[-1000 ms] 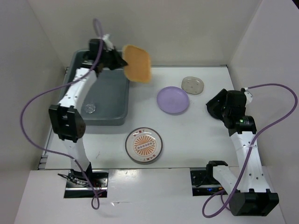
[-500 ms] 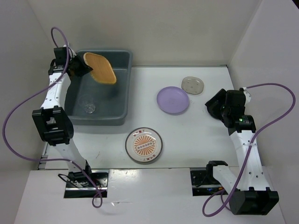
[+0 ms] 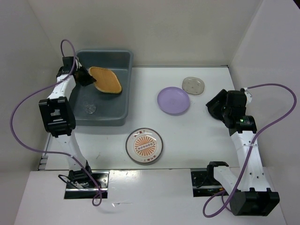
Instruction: Place the mixed dishes into the plastic bin
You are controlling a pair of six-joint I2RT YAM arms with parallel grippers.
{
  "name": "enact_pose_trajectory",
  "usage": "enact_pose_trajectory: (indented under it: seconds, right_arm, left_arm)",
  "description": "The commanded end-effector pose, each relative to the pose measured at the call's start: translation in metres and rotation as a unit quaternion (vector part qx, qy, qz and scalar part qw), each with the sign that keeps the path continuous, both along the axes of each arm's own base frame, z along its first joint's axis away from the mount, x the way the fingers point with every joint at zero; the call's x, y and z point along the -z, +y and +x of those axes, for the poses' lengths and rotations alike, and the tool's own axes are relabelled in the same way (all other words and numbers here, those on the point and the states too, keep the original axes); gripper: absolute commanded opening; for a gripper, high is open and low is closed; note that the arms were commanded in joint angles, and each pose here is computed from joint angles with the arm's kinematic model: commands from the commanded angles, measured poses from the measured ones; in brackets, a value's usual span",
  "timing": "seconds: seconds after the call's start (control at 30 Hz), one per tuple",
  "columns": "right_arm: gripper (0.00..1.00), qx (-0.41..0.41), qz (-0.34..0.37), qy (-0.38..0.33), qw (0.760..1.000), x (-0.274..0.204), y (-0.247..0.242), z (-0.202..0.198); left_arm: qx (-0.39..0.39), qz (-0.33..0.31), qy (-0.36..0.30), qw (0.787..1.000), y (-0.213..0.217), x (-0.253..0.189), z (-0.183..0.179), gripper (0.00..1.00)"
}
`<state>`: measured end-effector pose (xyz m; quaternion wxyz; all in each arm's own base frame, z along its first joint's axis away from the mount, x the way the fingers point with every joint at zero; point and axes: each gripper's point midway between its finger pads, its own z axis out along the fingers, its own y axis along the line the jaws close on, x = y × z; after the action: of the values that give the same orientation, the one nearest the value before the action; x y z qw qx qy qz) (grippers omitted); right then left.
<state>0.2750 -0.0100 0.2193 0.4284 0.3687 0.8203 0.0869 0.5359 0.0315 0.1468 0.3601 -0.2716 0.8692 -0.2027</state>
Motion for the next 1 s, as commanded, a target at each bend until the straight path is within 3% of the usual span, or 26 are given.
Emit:
enact_pose_trajectory:
  seconds: [0.0,0.1,0.27,0.47,0.67,0.77,0.9,0.97]
  right_arm:
    - [0.95,0.000,-0.009,-0.009,1.000,0.000,-0.004,0.004]
    - [0.95,0.000,-0.009,-0.009,1.000,0.000,-0.004,0.004]
    - [0.95,0.000,-0.009,-0.009,1.000,0.000,-0.004,0.004]
    - [0.95,0.000,-0.009,-0.009,1.000,0.002,-0.004,0.005]
    - [0.95,0.000,-0.009,-0.004,1.000,0.004,-0.004,0.006]
    - [0.95,-0.006,-0.010,-0.004,1.000,0.004,-0.003,0.006]
    - [0.95,-0.016,-0.007,-0.003,1.000,0.005,0.000,0.008]
    - [0.95,-0.016,-0.007,0.001,1.000,0.008,0.000,0.009]
  left_arm:
    - [-0.005,0.010,-0.002,1.000,0.007,0.012,0.012,0.00]
    - [-0.034,0.035,0.034,0.998,0.025,0.034,0.006,0.04]
    - [-0.060,0.065,0.074,0.993,0.040,0.064,-0.003,0.31]
    - [-0.068,0.073,0.095,0.990,0.044,0.083,-0.006,0.38]
    - [-0.097,0.105,0.097,0.985,0.059,0.081,-0.008,0.60]
    - [-0.100,0.115,0.041,0.987,0.061,0.041,0.000,0.71]
    - [-0.110,0.141,-0.159,0.971,0.050,-0.108,0.001,0.83]
    - [-0.070,0.157,-0.213,0.962,0.032,-0.156,-0.001,0.87]
